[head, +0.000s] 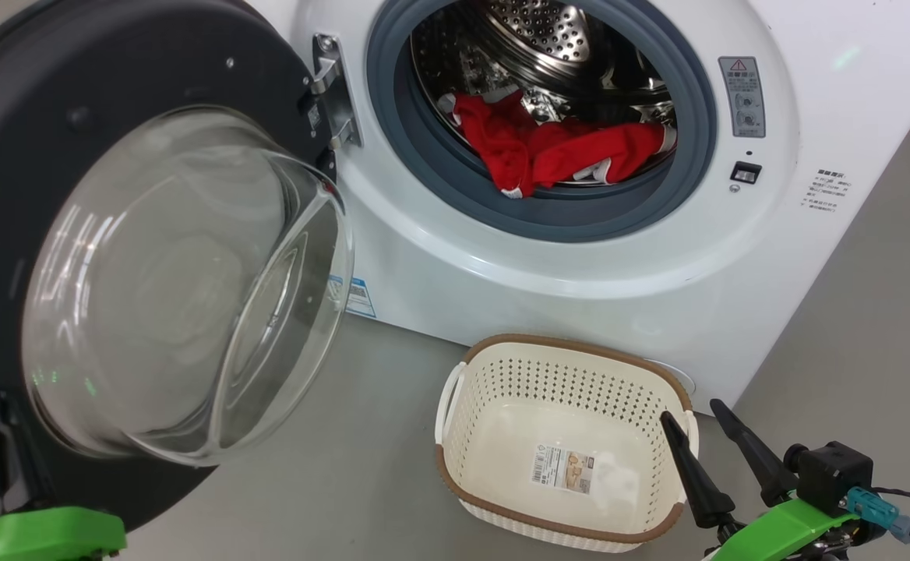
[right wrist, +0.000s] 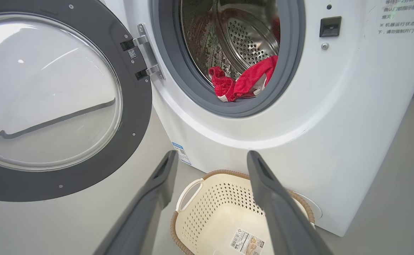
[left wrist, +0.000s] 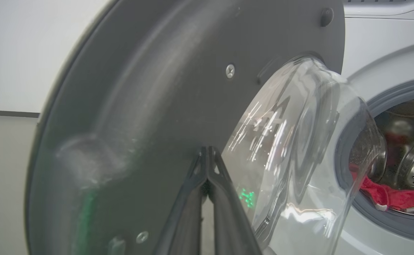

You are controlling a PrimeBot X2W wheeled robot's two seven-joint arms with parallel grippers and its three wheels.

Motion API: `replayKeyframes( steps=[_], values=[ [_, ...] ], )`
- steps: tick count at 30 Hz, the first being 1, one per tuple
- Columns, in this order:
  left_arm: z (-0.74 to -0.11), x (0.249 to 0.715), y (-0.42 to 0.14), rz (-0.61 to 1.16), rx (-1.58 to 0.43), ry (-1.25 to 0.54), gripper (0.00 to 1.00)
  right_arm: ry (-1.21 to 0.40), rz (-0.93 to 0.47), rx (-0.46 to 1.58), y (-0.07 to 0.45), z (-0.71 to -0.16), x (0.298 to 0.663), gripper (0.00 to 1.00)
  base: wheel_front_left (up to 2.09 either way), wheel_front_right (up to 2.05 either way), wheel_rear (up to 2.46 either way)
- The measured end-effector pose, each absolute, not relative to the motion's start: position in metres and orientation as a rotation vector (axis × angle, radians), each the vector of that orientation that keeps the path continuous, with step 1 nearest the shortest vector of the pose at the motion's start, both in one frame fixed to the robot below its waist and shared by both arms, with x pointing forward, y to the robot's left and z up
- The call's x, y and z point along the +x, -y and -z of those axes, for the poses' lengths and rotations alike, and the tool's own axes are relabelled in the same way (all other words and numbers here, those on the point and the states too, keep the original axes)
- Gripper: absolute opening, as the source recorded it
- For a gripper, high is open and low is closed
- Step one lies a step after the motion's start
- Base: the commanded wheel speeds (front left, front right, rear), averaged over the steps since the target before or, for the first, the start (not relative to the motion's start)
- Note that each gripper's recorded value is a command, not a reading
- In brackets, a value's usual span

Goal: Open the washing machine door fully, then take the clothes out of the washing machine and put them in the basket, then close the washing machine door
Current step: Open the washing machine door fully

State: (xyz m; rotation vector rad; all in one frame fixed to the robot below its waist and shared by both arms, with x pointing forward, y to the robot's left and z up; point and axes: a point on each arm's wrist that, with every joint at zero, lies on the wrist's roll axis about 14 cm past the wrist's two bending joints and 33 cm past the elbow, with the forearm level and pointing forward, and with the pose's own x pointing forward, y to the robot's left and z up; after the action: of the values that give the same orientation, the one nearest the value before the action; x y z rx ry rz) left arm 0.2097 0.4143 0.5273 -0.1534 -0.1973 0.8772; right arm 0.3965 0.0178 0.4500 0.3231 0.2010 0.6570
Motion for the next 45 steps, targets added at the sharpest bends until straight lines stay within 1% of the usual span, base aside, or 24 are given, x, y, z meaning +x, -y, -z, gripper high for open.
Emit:
replayKeyframes(
  steps=[14, 26, 38, 45],
  values=[
    [-0.529, 0.213, -0.456, -0.923, -0.14, 0.181, 0.0, -0.204, -0.638, 0.32, -0.009, -0.448, 0.396, 1.0, 0.0, 0.0, 0.0],
    [-0.53, 0.224, -0.479, -0.946, -0.133, 0.157, 0.0, -0.215, -0.616, 0.31, 0.003, -0.441, 0.4, 1.0, 0.0, 0.0, 0.0],
    [-0.529, 0.229, -0.483, -0.936, -0.144, 0.153, 0.0, -0.19, -0.605, 0.312, 0.005, -0.449, 0.404, 1.0, 0.0, 0.0, 0.0],
    [-0.528, 0.227, -0.469, -0.903, -0.158, 0.176, 0.0, -0.17, -0.605, 0.325, 0.002, -0.458, 0.401, 1.0, 0.0, 0.0, 0.0]
  ],
)
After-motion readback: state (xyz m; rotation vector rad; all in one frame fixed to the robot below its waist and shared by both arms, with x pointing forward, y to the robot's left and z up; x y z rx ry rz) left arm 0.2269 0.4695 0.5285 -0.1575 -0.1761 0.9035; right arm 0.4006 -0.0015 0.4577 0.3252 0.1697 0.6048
